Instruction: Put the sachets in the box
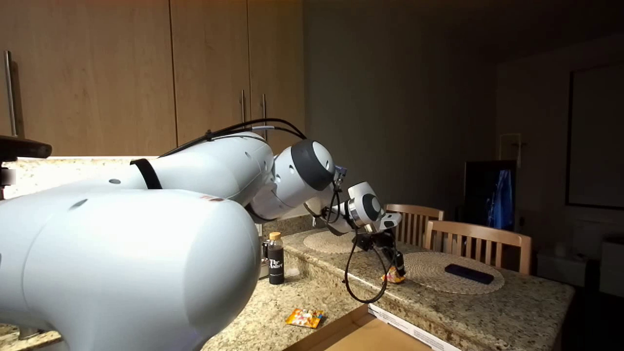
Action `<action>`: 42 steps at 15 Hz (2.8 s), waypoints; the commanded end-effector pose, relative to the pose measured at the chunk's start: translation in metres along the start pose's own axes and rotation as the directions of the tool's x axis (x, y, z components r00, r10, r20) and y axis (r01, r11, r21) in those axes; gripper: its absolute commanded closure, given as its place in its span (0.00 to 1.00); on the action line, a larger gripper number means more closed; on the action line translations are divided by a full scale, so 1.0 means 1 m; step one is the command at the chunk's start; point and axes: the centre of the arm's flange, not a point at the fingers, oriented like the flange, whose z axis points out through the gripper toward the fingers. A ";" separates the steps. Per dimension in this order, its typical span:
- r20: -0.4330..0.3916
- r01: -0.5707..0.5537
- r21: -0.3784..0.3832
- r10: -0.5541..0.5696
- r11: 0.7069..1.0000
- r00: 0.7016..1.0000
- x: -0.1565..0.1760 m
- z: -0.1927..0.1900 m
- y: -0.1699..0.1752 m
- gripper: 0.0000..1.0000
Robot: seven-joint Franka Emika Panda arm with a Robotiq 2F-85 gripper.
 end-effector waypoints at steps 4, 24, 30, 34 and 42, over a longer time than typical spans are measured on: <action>-0.003 0.197 -0.110 -0.199 0.974 0.980 -0.028 -0.022 0.092 0.95; 0.450 0.326 -0.044 -0.273 0.944 0.850 -0.134 0.025 0.179 0.68; 0.447 0.290 -0.006 -0.257 0.957 0.857 -0.133 0.015 0.182 0.29; 0.341 0.275 0.070 -0.282 0.959 0.897 -0.125 -0.006 0.165 0.03; 0.199 0.408 0.360 -0.496 0.839 0.845 -0.139 -0.040 0.097 0.00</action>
